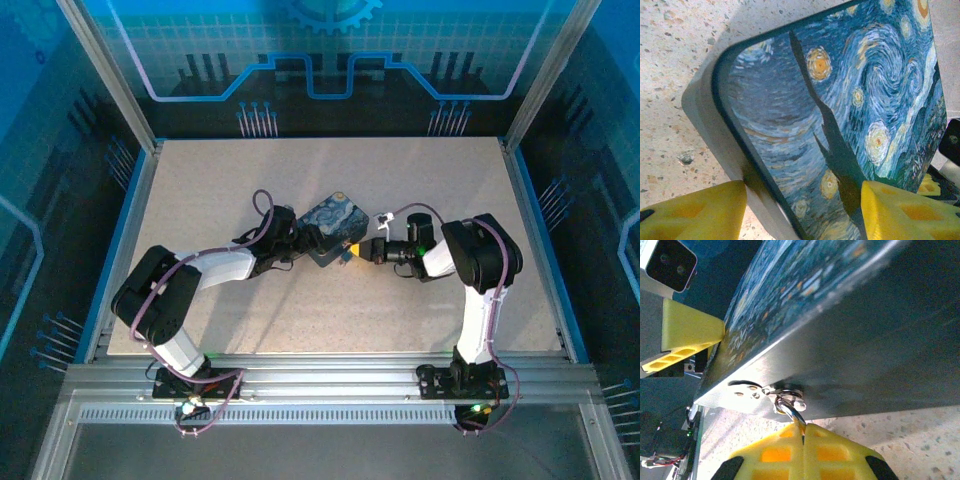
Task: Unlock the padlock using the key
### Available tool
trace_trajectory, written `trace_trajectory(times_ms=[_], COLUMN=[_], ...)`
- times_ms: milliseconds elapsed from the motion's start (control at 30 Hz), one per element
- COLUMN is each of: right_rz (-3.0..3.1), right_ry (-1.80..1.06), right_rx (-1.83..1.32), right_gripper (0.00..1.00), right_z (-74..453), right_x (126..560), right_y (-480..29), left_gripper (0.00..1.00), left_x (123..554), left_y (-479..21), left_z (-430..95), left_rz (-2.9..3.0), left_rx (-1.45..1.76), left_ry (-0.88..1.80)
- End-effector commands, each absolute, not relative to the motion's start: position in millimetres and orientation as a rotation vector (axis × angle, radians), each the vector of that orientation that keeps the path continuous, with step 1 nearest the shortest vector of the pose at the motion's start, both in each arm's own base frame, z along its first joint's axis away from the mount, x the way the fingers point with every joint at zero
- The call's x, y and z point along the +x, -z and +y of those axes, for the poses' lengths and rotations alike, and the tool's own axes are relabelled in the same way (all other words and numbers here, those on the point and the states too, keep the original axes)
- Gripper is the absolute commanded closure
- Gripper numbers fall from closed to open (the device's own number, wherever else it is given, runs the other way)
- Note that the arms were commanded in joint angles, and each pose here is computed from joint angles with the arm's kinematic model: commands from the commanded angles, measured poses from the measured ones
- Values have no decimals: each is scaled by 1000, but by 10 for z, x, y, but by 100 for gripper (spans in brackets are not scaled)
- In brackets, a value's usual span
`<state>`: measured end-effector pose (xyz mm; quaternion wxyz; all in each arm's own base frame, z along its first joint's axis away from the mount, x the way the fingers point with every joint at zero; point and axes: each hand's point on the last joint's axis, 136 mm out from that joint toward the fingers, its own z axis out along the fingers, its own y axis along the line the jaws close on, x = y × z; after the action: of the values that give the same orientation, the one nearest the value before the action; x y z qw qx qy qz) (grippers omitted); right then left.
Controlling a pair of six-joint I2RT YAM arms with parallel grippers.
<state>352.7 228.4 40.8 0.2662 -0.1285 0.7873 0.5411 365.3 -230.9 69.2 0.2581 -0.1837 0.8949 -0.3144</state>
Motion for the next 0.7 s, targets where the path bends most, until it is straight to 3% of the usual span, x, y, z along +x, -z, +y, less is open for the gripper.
trace_trajectory(times_ms=[0,300,667], right_rz=[2075,2068,2107], right_ry=[-1457,-1448,-1332], right_rx=[-301,-239,-239], right_gripper=[100,100,100], right_z=[2204,2106,1958], right_x=[3624,3670,3561], right_y=[-511,-555,-696], left_gripper=[38,36,24], left_x=[3367,3359,3479], left_y=[-392,-416,-781], left_z=[-2241,-2256,-2216], left_rz=[2561,2551,2466], left_rx=[-472,-466,-442], left_ry=[753,771,818])
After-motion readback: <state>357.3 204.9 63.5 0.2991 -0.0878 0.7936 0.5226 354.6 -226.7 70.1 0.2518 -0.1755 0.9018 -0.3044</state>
